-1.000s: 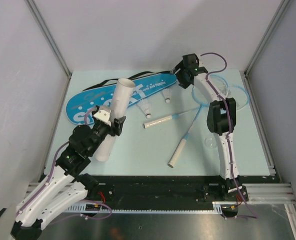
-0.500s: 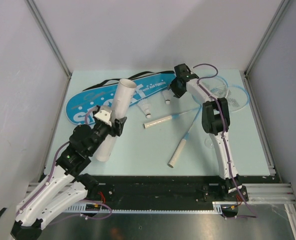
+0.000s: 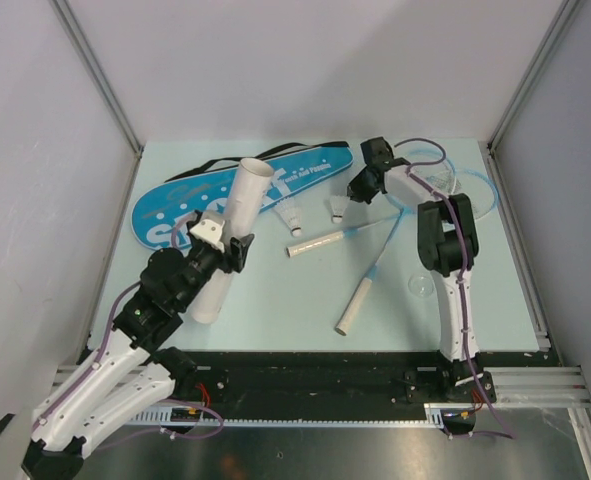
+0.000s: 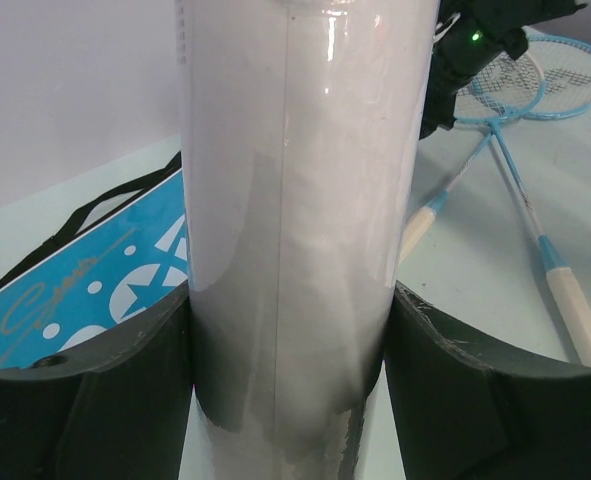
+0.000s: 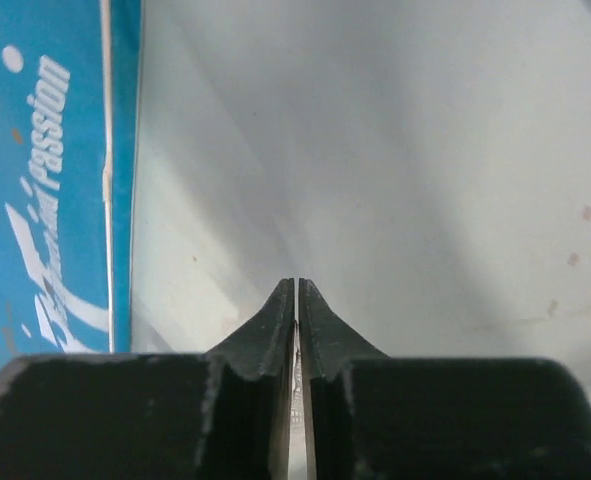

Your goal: Pack up the badminton gear

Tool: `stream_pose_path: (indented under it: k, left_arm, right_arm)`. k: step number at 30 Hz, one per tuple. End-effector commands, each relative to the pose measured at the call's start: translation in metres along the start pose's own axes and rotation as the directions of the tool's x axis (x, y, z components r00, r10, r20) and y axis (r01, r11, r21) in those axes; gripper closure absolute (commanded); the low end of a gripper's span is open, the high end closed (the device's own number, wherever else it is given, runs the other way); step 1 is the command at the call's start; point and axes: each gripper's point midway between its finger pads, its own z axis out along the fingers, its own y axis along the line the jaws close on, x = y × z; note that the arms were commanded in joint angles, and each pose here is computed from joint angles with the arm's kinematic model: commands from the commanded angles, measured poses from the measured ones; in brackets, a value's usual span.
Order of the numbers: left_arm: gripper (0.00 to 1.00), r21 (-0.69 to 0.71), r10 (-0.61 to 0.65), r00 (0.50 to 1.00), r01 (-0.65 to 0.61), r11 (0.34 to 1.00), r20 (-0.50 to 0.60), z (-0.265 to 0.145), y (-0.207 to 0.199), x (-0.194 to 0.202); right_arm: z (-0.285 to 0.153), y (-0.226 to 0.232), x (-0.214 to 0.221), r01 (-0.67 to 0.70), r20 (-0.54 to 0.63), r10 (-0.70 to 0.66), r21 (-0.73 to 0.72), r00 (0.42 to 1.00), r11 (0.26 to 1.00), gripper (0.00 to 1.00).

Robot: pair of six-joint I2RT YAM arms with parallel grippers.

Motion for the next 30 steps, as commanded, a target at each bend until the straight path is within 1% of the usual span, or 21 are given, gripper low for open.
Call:
stream_pose_path:
  k: [1, 2, 3, 4, 5, 6, 7, 8, 11, 12, 13, 15, 16, 17, 18, 21, 24, 25, 26, 27, 30]
  left_arm:
    - [0.59, 0.025, -0.011, 0.998, 0.01, 1.0, 0.066, 0.003, -0.004, -0.022]
    - [0.59, 0.067, -0.006, 0.998, 0.002, 0.998, 0.065, 0.004, -0.011, -0.021]
    - [0.6, 0.097, -0.002, 0.998, -0.004, 0.995, 0.058, 0.005, -0.017, -0.019]
    - [0.59, 0.129, 0.0, 0.999, -0.006, 0.992, 0.047, 0.008, -0.023, -0.016]
    - [0.6, 0.183, -0.003, 0.999, -0.006, 0.983, 0.05, 0.008, -0.033, -0.017]
    - [0.6, 0.213, -0.001, 0.999, -0.008, 0.977, 0.044, 0.008, -0.038, -0.015]
    - [0.59, 0.242, 0.005, 0.999, -0.015, 0.97, 0.039, 0.009, -0.044, -0.013]
    - [0.59, 0.267, 0.013, 1.0, -0.017, 0.964, 0.015, 0.013, -0.049, -0.005]
    - [0.6, 0.298, 0.002, 1.0, 0.0, 0.954, -0.006, 0.015, -0.055, -0.005]
    - [0.6, 0.316, 0.003, 1.0, -0.001, 0.949, -0.006, 0.015, -0.059, -0.004]
    - [0.6, 0.331, 0.003, 1.0, 0.0, 0.944, -0.009, 0.015, -0.061, -0.002]
    - [0.6, 0.372, 0.009, 1.0, 0.003, 0.928, -0.03, 0.016, -0.07, 0.004]
    - [0.6, 0.409, 0.009, 0.999, 0.005, 0.913, -0.033, 0.015, -0.076, 0.005]
    - [0.6, 0.417, 0.012, 0.999, 0.006, 0.909, -0.04, 0.016, -0.078, 0.007]
    - [0.61, 0.42, 0.015, 0.998, 0.011, 0.907, -0.058, 0.019, -0.079, 0.012]
    - [0.61, 0.385, 0.028, 0.996, 0.005, 0.923, -0.081, 0.024, -0.073, 0.021]
    - [0.62, 0.411, 0.03, 0.996, 0.008, 0.912, -0.087, 0.023, -0.078, 0.023]
    - [0.62, 0.423, 0.024, 0.996, 0.012, 0.906, -0.081, 0.022, -0.08, 0.021]
    - [0.62, 0.432, 0.025, 0.997, 0.011, 0.902, -0.078, 0.021, -0.082, 0.021]
    - [0.62, 0.431, 0.024, 0.997, 0.013, 0.902, -0.079, 0.022, -0.082, 0.021]
    - [0.62, 0.435, 0.022, 0.998, 0.008, 0.9, -0.064, 0.02, -0.082, 0.017]
  right_arm:
    - [-0.078, 0.051, -0.031, 0.08, 0.078, -0.065, -0.201, 0.995, 0.976, 0.99]
    - [-0.086, 0.05, -0.028, 0.099, 0.066, -0.087, -0.217, 0.994, 0.971, 1.0]
    - [-0.094, 0.054, -0.029, 0.146, 0.084, -0.129, -0.247, 0.988, 0.958, 1.0]
    - [-0.123, 0.066, -0.034, 0.168, 0.118, -0.138, -0.3, 0.983, 0.939, 1.0]
    - [-0.125, 0.056, -0.025, 0.172, 0.089, -0.151, -0.31, 0.984, 0.935, 1.0]
    - [-0.141, 0.068, -0.027, 0.199, 0.115, -0.168, -0.38, 0.979, 0.903, 1.0]
    - [-0.174, 0.082, -0.023, 0.234, 0.125, -0.199, -0.469, 0.972, 0.851, 1.0]
    - [-0.179, 0.076, -0.019, 0.242, 0.129, -0.205, -0.482, 0.97, 0.842, 1.0]
    - [-0.215, 0.082, -0.025, 0.304, 0.209, -0.227, -0.516, 0.951, 0.801, 1.0]
    - [-0.224, 0.084, -0.027, 0.315, 0.215, -0.235, -0.526, 0.948, 0.79, 1.0]
    - [-0.235, 0.09, -0.02, 0.329, 0.204, -0.258, -0.564, 0.944, 0.757, 1.0]
    - [-0.268, 0.103, -0.017, 0.358, 0.253, -0.254, -0.628, 0.934, 0.691, 1.0]
    - [-0.282, 0.109, -0.011, 0.366, 0.253, -0.264, -0.666, 0.931, 0.65, 1.0]
    - [-0.295, 0.114, -0.009, 0.36, 0.256, -0.253, -0.692, 0.933, 0.625, 1.0]
    - [-0.324, 0.12, -0.01, 0.376, 0.293, -0.236, -0.719, 0.927, 0.584, 1.0]
    - [-0.373, 0.126, -0.006, 0.382, 0.32, -0.21, -0.77, 0.924, 0.511, 1.0]
    - [-0.41, 0.13, 0.006, 0.348, 0.292, -0.193, -0.827, 0.937, 0.442, 1.0]
    - [-0.418, 0.131, 0.014, 0.336, 0.273, -0.207, -0.848, 0.94, 0.41, 1.0]
    - [-0.42, 0.13, 0.024, 0.314, 0.243, -0.219, -0.86, 0.945, 0.403, 1.0]
    - [-0.433, 0.134, 0.027, 0.301, 0.238, -0.208, -0.883, 0.949, 0.362, 1.0]
    - [-0.452, 0.136, 0.05, 0.266, 0.201, -0.233, -0.917, 0.952, 0.296, 1.0]
